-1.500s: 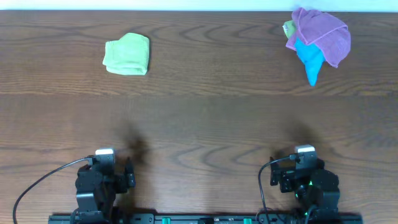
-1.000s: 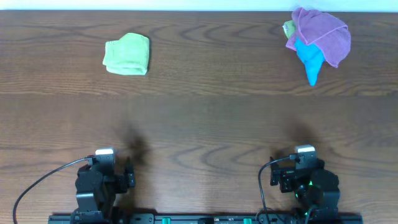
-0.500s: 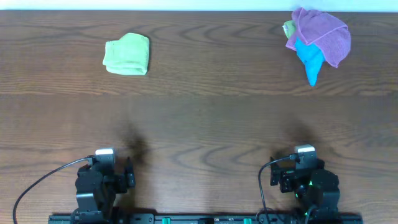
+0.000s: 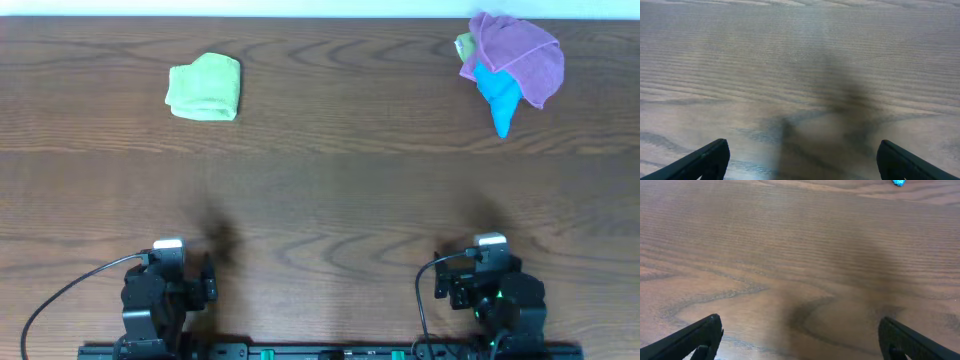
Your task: Fold the cloth
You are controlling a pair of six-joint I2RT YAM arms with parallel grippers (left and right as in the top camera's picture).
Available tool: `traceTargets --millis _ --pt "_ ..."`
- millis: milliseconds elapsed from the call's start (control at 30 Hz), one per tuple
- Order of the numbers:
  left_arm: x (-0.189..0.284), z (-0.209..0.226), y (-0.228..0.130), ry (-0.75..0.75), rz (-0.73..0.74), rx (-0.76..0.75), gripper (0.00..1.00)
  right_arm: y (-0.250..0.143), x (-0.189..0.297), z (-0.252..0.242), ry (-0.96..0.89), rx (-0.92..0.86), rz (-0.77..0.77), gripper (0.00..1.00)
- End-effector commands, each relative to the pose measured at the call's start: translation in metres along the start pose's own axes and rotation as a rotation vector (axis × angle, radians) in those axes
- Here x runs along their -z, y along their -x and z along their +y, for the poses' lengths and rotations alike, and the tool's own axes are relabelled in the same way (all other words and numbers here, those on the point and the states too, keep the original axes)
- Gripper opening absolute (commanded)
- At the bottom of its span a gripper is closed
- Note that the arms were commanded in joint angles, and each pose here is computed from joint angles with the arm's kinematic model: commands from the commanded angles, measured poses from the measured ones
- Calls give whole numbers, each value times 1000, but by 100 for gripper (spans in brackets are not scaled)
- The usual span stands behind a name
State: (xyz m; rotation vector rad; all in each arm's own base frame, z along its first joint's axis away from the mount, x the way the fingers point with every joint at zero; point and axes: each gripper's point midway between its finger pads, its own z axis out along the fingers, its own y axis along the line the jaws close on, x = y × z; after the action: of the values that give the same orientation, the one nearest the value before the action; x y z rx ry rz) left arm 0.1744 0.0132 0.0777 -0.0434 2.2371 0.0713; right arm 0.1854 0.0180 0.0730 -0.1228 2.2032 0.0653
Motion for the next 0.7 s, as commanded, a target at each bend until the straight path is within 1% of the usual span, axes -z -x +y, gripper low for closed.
traceTargets --millis 0,100,167,267,333,467,667 --pt "-1 0 -3 0 7 -21 95 -2 -2 -3 -13 8 -2 99" --pt "-1 0 -3 0 7 -21 95 -1 -1 -3 -14 3 0 99" --pt "-1 0 -3 0 7 -21 95 3 2 -4 -18 -55 4 99" --pt "-1 0 -3 0 7 -21 95 20 13 -15 -76 -196 32 99" --pt "-1 0 -3 0 7 -21 95 39 21 -22 -103 -232 52 99" --pt "-1 0 -3 0 7 -21 95 89 33 -39 -155 -276 83 99" --pt "-1 0 -3 0 7 -21 95 158 25 -68 -207 -328 170 99"
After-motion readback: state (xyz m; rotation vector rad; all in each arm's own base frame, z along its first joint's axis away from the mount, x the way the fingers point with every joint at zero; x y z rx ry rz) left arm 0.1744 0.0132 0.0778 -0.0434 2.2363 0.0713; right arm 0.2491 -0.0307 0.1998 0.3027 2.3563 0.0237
